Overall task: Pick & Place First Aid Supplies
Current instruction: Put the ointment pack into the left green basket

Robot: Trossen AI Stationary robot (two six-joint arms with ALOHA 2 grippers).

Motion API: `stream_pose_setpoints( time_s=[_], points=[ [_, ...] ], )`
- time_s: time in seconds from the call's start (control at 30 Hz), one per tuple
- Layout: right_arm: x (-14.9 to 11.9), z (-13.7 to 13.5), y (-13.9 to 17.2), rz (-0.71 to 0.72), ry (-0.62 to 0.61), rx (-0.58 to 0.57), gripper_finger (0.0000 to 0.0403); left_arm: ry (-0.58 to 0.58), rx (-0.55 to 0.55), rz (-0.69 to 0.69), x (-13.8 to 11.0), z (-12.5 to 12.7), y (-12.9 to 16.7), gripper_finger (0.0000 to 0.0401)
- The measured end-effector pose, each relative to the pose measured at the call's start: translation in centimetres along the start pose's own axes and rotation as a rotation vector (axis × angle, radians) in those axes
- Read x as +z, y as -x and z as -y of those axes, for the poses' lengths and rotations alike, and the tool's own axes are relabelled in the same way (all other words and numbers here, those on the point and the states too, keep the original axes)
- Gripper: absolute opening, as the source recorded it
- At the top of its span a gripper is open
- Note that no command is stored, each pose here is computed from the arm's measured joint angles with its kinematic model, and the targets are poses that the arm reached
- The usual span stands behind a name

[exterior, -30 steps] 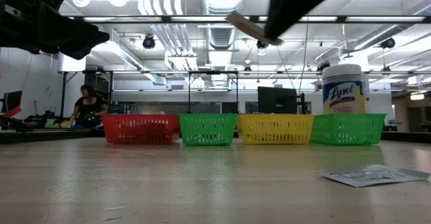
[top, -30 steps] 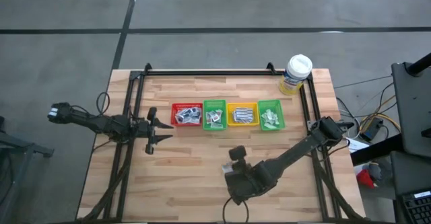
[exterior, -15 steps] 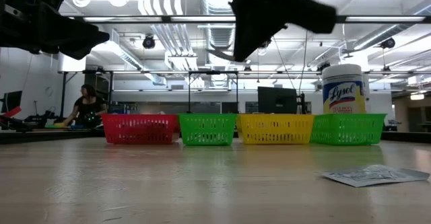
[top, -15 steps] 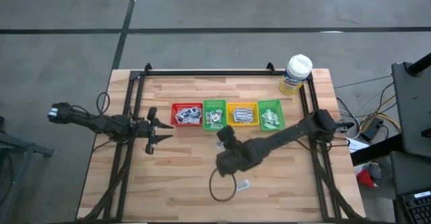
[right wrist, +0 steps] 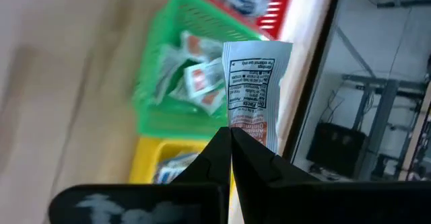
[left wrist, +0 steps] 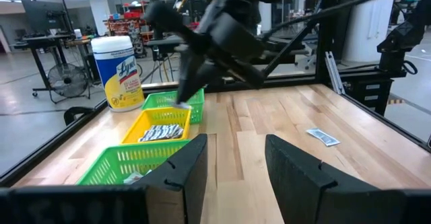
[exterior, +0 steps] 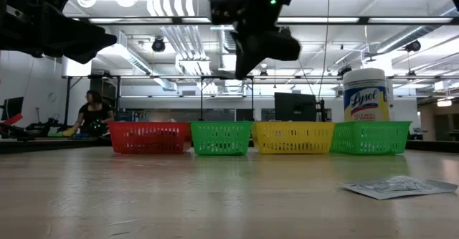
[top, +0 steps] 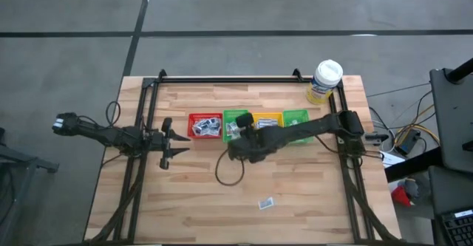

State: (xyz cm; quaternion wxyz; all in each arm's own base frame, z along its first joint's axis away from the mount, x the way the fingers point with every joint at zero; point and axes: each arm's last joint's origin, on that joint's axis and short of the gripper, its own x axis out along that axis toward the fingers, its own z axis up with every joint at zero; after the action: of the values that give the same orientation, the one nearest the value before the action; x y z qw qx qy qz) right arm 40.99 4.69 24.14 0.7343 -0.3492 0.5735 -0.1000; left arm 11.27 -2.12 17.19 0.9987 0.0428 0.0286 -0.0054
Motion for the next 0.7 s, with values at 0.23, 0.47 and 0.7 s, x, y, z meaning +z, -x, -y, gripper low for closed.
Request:
stream_pose_setpoints(
  time_s=[0.23,0.47,0.7],
  points=[
    [0.1,2.8,-1.8,0.071,-0.141,-0.005,0.0008,0.0,0.0,0.0,0.0,0.0,0.0,0.0151],
    [-0.4,4.8,-3.2,0.094,-0.331,0.04,0.0008,0.0,0.002,0.0,0.0,0.0,0.0,0.0151],
    [-1.0,5.7,-4.1,0.108,-0.427,0.137,0.0008,-0.005,0.018,-0.002,0.0,-0.1,0.0,0.0151]
  ],
)
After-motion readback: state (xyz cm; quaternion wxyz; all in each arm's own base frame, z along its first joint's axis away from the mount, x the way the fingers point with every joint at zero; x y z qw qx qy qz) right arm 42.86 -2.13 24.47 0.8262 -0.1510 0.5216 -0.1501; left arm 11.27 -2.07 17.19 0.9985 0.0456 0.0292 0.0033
